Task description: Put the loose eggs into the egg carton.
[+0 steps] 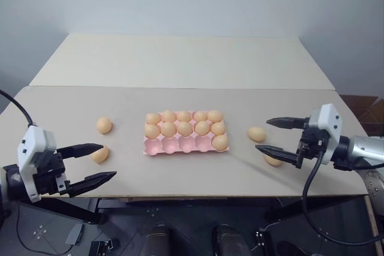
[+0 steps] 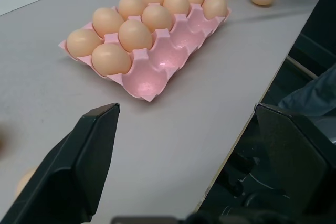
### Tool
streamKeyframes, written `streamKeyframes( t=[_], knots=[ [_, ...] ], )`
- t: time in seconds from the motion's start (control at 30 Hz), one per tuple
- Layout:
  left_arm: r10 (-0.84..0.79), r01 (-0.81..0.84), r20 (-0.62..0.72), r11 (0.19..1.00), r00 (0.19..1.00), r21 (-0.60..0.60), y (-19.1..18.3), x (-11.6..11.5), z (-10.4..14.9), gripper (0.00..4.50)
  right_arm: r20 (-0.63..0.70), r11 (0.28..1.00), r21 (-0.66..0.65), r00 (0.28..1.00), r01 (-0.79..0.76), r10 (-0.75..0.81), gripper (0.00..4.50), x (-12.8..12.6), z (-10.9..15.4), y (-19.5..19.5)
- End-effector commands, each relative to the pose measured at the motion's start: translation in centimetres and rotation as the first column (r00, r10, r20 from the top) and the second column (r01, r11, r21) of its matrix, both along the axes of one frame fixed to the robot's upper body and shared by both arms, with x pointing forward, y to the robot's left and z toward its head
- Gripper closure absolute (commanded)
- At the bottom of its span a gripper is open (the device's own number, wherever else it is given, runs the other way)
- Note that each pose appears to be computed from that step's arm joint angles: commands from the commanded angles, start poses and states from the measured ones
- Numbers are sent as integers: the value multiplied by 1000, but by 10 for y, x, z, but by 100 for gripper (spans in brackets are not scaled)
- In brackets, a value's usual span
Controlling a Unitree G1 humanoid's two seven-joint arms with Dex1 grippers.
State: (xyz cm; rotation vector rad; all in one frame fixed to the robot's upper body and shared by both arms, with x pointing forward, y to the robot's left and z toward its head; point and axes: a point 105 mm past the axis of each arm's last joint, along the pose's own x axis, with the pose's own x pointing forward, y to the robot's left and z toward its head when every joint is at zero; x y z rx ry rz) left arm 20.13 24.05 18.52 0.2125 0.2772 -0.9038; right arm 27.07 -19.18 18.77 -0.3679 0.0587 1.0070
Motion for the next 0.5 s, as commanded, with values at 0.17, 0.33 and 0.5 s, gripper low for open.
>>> streamKeyframes(
  t=[0.17, 0.33, 0.5],
  knots=[
    [1, 2, 45, 997, 999, -75, -4, 4, 20, 2, 54, 1000, -2, 999, -5, 6, 0, -2, 11, -1],
    [-20, 23, 38, 997, 999, -67, -6, 1, 20, 2, 59, 1000, 0, 998, 9, -9, 0, -3, 12, -5],
    [-39, 47, 92, 995, 995, -87, -11, 5, 34, 2, 45, 996, -47, 996, 79, -77, 0, -1, 16, -18]
  ],
)
